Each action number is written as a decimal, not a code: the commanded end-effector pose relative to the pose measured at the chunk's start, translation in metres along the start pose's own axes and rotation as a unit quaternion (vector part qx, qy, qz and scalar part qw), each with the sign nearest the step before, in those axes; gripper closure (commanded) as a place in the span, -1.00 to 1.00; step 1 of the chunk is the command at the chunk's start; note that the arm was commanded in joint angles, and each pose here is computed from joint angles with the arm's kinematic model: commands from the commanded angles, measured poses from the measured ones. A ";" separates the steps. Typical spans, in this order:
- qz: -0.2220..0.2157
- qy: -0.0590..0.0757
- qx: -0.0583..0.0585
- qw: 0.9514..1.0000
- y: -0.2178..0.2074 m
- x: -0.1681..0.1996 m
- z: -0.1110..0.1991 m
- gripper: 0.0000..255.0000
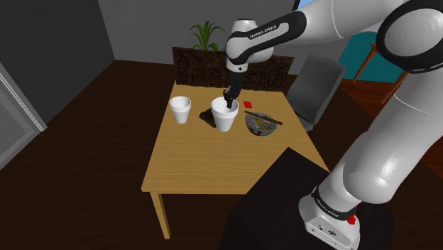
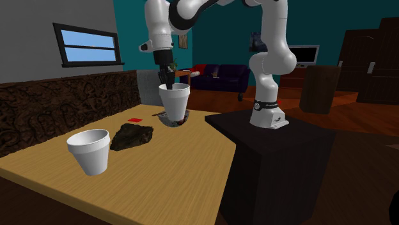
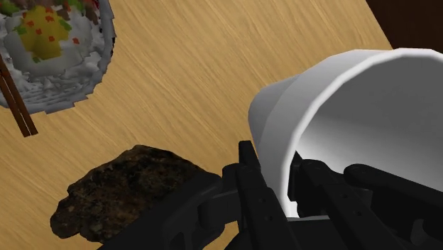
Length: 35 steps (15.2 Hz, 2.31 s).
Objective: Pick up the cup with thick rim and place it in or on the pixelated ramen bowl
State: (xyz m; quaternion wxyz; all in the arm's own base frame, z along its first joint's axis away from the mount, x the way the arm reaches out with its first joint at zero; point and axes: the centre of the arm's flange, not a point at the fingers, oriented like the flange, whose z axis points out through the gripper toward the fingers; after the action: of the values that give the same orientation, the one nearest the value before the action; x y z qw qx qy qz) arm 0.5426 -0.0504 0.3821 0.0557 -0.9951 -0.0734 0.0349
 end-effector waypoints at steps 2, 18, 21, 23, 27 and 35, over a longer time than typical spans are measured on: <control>0.000 0.000 0.000 1.000 -0.002 -0.001 -0.016 1.00; 0.000 0.000 0.000 1.000 0.174 -0.079 -0.062 1.00; 0.000 0.000 0.000 1.000 0.210 -0.094 -0.071 1.00; 0.000 0.000 0.000 1.000 0.233 -0.105 -0.077 1.00; 0.000 0.000 0.000 1.000 0.256 -0.114 -0.072 1.00; 0.000 0.000 0.000 1.000 0.261 -0.111 -0.030 1.00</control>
State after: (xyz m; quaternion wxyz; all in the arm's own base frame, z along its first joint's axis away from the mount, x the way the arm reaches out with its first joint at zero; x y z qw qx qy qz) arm 0.4735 -0.3274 0.3919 0.0559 -0.9951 -0.0733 0.0354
